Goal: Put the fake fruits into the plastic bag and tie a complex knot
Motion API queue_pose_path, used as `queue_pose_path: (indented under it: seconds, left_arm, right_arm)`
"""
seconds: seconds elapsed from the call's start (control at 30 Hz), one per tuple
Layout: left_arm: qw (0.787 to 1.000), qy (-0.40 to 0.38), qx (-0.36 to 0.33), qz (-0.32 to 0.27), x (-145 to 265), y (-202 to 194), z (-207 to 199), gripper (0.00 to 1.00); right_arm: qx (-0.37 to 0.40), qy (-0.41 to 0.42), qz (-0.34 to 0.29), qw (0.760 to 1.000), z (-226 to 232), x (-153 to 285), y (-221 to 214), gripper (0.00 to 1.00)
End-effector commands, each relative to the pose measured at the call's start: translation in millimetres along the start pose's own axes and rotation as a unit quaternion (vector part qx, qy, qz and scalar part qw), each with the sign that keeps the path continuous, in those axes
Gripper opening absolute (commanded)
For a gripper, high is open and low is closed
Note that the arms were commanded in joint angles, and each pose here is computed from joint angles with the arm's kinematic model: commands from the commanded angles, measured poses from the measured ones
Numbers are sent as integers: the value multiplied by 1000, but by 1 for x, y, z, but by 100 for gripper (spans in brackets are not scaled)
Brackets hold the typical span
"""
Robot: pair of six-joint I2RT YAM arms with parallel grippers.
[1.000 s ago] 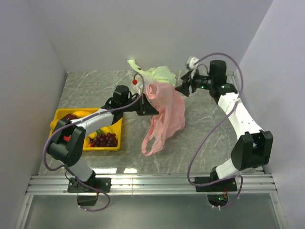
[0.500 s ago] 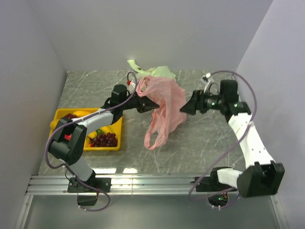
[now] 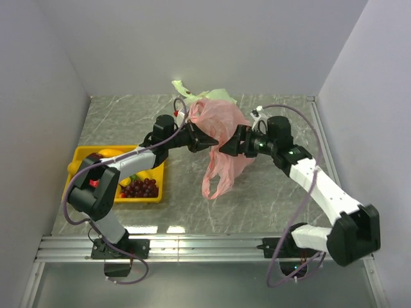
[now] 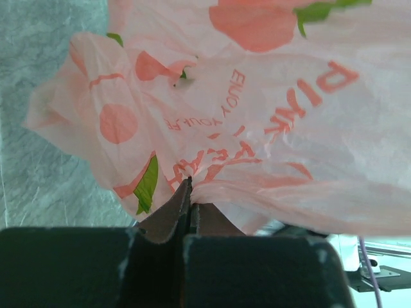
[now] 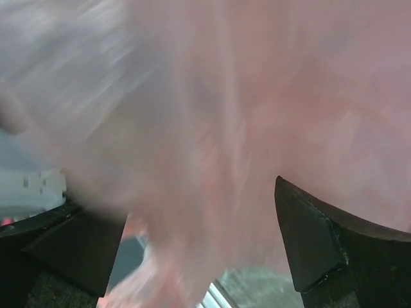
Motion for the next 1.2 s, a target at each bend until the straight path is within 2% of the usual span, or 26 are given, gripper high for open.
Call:
queue_pose_path:
  seconds: [0.0, 0.07, 0.1, 0.13, 0.17, 0.2, 0.23, 0.3, 0.37, 0.4, 0.43, 0.5, 0.6, 0.67, 0.7, 0.77, 0.8, 0.83, 0.93, 1.0, 1.03, 1.07, 1.1, 1.13, 1.17]
  left_arm:
    - [1000, -21, -17, -3, -4, 1, -14, 0]
    - [999, -27, -22, 3, -3, 1, -17, 0]
    - [1000, -20, -19, 3, 1, 4, -14, 0]
    - [999, -16, -29, 3, 5, 7, -12, 0]
    - [999, -13, -33, 15, 13, 6, -10, 0]
    - [999, 0, -35, 5, 25, 19, -2, 0]
    - [998, 30, -44, 18, 35, 19, 15, 0]
    - [996, 64, -60, 18, 56, 31, 33, 0]
    - [988, 118, -88, 45, 74, 27, 56, 0]
    - [984, 145, -96, 45, 81, 29, 64, 0]
    - [977, 159, -129, 57, 85, 27, 71, 0]
    - [971, 185, -127, 76, 92, 20, 78, 0]
    - [969, 176, -145, 90, 92, 16, 78, 0]
    - [969, 145, -182, 86, 91, 18, 59, 27]
    - [966, 134, -209, 78, 89, 19, 49, 58]
    - [950, 120, -283, 47, 94, 25, 24, 81]
    - [940, 115, -319, 35, 94, 25, 14, 97]
    - [922, 113, -370, 28, 95, 27, 8, 99]
    - [868, 122, -481, -19, 104, 34, -16, 99]
    - [839, 137, -523, -56, 114, 42, -27, 100]
    - [812, 135, -563, -72, 117, 48, -35, 99]
    - [798, 133, -581, -83, 122, 45, -38, 99]
    - [773, 125, -616, -85, 124, 45, -40, 99]
    - [732, 114, -667, -82, 124, 44, -44, 99]
    - [709, 108, -693, -72, 125, 38, -39, 99]
  right_arm:
    - [-9, 21, -46, 999, 12, -24, 27, 93]
    - [-8, 28, -19, 999, 8, -28, 23, 56]
    - [-23, 14, -2, 1000, 1, -24, 22, 42]
    - [-37, -6, -9, 999, -14, -14, 30, 17]
    - [-50, -10, -3, 999, -22, -4, 33, 3]
    - [-75, -37, 16, 996, -29, 10, 29, 0]
    - [-68, -59, 2, 996, -46, 30, 39, 0]
    - [-56, -69, 23, 996, -49, 57, 34, 0]
    - [-48, -81, 21, 995, -54, 79, 39, 0]
    - [-44, -89, 55, 994, -59, 85, 27, 0]
    - [-39, -93, 66, 993, -61, 89, 25, 0]
    - [-28, -99, 82, 991, -65, 92, 22, 0]
    - [-20, -89, 80, 993, -65, 82, 23, 0]
    - [-16, -83, 93, 992, -63, 73, 20, 0]
    - [-3, -69, 110, 992, -56, 62, 16, 0]
    - [2, -59, 118, 991, -53, 56, 15, 0]
    - [8, -50, 122, 991, -49, 51, 14, 0]
    - [9, -46, 123, 991, -48, 49, 14, 0]
    - [21, -39, 124, 991, -43, 46, 17, 0]
    - [29, -38, 124, 991, -42, 47, 19, 0]
    - [31, -38, 126, 991, -42, 47, 20, 0]
    - [35, -34, 126, 991, -40, 48, 23, 0]
    - [42, -25, 136, 989, -39, 47, 21, 0]
    - [44, -22, 137, 989, -39, 47, 22, 0]
    - [49, -19, 136, 989, -37, 47, 24, 0]
Point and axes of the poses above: each gripper's point midway between its finger pads, its own x axis back along the fingers, its own z axis along the line the jaws close on, y = z × x, the point moved 5 cm from there along x, back along the fingers, and after that the axes turned 2 degrees about -x, right-handed, at the moved point
